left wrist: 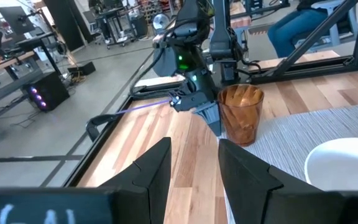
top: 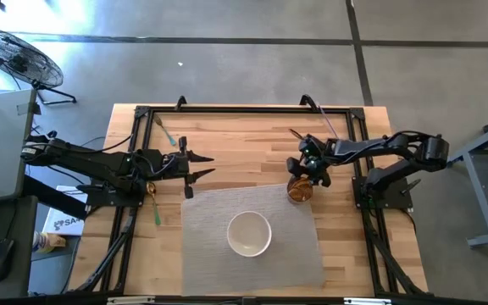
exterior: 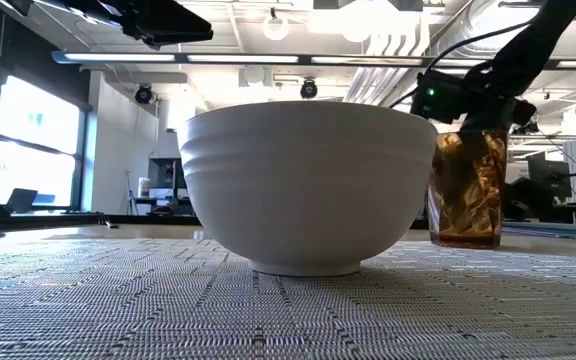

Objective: Pick & Place Utensil
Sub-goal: Put the brown cup to the top right on the gray mat

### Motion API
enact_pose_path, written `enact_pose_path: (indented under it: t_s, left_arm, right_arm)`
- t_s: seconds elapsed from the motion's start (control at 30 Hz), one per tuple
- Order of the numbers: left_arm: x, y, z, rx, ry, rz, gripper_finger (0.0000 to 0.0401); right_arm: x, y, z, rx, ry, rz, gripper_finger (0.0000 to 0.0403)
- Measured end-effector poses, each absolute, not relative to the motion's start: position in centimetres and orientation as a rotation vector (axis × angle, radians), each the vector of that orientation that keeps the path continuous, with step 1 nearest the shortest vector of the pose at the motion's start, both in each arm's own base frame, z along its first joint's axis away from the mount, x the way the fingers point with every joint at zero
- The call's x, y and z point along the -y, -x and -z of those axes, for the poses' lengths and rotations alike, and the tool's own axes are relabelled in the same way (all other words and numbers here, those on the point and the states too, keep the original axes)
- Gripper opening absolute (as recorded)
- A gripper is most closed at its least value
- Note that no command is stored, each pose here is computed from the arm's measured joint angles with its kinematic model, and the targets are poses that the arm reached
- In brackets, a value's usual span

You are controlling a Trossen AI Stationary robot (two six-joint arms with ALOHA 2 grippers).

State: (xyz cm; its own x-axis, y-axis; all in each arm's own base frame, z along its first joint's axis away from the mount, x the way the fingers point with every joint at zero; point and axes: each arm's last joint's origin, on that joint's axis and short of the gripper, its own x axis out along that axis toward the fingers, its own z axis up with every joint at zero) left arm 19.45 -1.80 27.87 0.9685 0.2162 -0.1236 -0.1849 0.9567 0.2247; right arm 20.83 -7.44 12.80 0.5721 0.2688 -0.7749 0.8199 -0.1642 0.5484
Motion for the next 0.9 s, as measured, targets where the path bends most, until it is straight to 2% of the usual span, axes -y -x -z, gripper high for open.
enact_pose_path:
  t_s: [0.27,0.47,0.73,0.9]
  left_arm:
    - [1.8,-19.5,-27.9,-0.146,-0.213,-0.204,0.0131]
    - [1.8,-19.5,-27.9,-0.145,-0.213,-0.201,0.0131]
    - [1.8,-19.5,-28.1,-0.125,-0.205,-0.203,0.0131]
    - [1.8,-19.5,-28.1,-0.124,-0.201,-0.203,0.0131]
  right_arm:
    - [7.2,-19.7,-13.7,-0.918,-1.653,0.702,0.0175]
    - [6.9,-19.3,-14.5,-0.881,-1.55,0.73,0.0174]
    - [6.4,-19.7,-13.1,-0.941,-1.477,0.809,0.0173]
    - [6.6,-20.3,-13.1,-0.889,-1.455,0.791,0.0173]
